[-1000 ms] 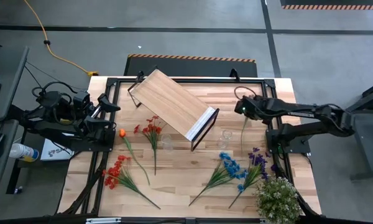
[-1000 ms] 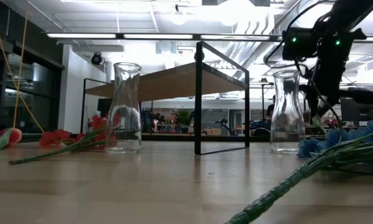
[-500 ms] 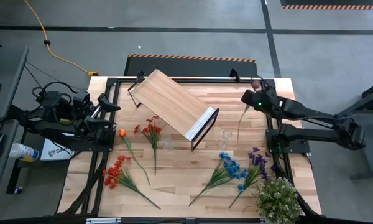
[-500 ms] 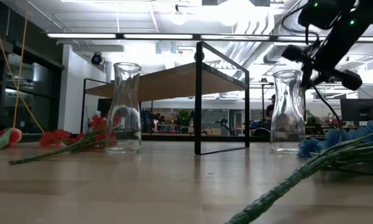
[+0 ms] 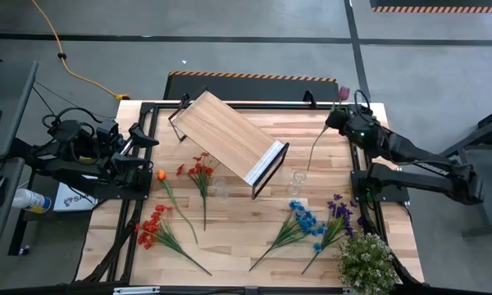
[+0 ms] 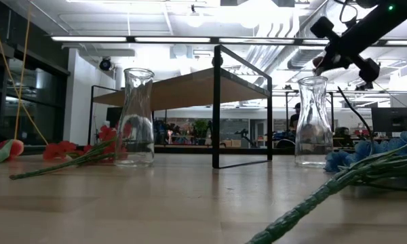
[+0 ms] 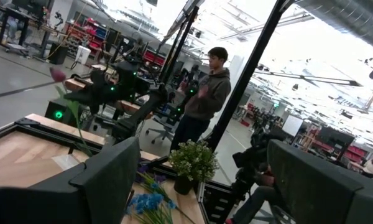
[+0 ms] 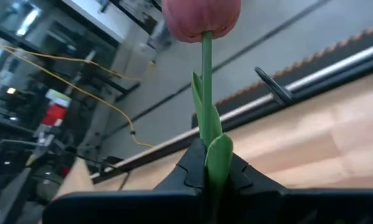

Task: Pick and place flowers into a vace then onto a shelf
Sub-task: Put the red tulip into the right transparent flower vase

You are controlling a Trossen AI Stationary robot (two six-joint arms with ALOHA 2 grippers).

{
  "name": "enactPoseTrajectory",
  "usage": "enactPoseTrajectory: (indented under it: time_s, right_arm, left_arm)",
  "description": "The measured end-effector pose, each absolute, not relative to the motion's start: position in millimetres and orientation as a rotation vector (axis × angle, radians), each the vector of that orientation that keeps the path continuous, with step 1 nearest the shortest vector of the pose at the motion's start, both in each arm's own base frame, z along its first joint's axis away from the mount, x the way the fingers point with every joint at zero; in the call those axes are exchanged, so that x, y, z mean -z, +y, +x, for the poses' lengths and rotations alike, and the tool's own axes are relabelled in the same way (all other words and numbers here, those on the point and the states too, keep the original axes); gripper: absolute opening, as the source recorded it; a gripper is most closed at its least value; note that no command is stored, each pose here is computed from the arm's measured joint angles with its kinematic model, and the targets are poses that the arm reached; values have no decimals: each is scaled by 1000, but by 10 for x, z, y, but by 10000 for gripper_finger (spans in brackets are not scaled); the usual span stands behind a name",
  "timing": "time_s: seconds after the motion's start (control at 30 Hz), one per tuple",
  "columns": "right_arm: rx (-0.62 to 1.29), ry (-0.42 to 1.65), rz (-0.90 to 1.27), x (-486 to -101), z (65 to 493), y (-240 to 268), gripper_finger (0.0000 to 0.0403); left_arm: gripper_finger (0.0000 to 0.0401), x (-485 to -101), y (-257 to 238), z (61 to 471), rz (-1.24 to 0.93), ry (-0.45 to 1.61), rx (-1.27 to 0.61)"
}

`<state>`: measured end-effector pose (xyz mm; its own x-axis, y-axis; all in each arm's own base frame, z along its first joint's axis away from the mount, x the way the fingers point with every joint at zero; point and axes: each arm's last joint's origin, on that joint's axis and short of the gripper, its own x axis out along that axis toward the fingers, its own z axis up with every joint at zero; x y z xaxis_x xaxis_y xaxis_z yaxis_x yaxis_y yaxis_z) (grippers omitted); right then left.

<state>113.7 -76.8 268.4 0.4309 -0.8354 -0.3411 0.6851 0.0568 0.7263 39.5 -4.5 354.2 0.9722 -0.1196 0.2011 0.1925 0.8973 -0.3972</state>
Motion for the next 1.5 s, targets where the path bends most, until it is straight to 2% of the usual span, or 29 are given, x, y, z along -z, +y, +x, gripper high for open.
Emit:
enactPoseTrajectory:
  time_s: [0.43, 0.7, 0.93, 1.3, 1.5]
  right_arm:
    - [918, -419, 836, -3132, 1076, -712, 1]
    - [740, -422, 651, -3778, 964, -593, 0]
    - [684, -268, 541, -4166, 906, -438, 0]
    - [544, -178, 449, -4229, 1233, -272, 0]
    - [554, -159, 380, -4165, 1378, -141, 0]
  left_arm:
    - [386, -3538, -45, 396, -428, -170, 163]
    - [386, -3501, -48, 403, -429, -129, 160]
    - [386, -3489, -48, 404, -431, -118, 157]
    - [386, -3462, -47, 408, -431, -90, 148]
    - [386, -3451, -47, 409, -432, -79, 143]
